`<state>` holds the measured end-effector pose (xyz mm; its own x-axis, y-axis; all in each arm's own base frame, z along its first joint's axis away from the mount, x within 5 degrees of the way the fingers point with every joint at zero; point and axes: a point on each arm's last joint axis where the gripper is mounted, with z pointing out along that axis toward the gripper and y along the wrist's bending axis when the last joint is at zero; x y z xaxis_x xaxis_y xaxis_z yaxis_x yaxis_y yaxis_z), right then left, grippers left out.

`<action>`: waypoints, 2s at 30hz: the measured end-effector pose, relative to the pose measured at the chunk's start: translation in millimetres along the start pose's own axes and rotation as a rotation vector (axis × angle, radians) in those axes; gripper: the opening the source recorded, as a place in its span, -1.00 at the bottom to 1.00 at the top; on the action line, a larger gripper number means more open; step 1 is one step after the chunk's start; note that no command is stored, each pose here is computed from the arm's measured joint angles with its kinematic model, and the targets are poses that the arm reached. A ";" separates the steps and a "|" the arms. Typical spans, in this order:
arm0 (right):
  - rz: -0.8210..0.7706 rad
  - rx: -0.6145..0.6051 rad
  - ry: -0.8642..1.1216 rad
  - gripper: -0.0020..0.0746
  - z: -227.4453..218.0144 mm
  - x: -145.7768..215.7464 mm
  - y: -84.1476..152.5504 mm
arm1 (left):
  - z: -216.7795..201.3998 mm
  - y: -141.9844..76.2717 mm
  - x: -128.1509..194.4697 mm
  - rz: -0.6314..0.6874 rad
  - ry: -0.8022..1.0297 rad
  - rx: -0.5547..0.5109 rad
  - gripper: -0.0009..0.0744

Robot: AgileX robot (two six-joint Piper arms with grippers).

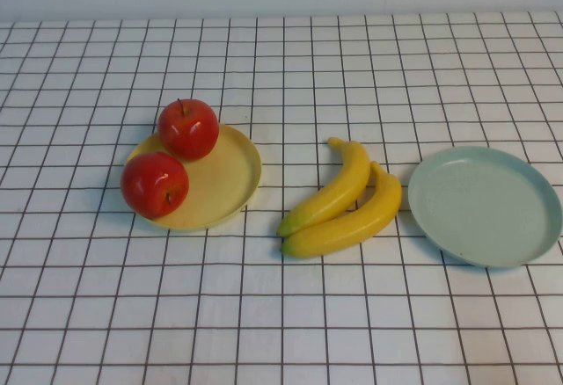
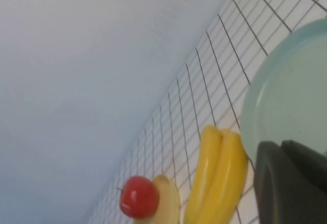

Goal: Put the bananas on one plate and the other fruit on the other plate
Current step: Put another type of fruit in the right plate

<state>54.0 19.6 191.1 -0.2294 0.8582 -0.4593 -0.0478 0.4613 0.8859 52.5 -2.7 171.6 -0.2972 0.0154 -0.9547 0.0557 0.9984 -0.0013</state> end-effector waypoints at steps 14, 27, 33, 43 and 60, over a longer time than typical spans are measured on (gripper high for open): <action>-0.081 -0.009 -0.033 -0.99 -0.7 -4.2 3.4 | 0.0 0.0 0.0 0.000 0.000 0.000 -0.97; -0.568 0.327 0.641 -0.99 42.9 -33.3 73.1 | 0.0 0.0 0.0 0.000 0.000 0.000 -0.97; -0.634 0.423 1.034 -0.99 100.4 -33.9 78.0 | 0.0 0.0 0.0 0.000 0.000 0.000 -0.97; -1.005 0.551 1.230 -0.99 191.5 15.7 114.3 | 0.0 0.0 0.0 0.000 0.000 0.000 -0.97; -0.853 0.618 1.266 0.37 318.3 63.5 128.5 | 0.0 0.0 0.0 0.000 0.000 0.000 -0.97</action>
<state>342.7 205.1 255.2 -0.9560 -0.2495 -0.1542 -0.2688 0.9557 0.1200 52.5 -2.7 171.6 -0.2972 0.0154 -0.9547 0.0557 0.9984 -0.0013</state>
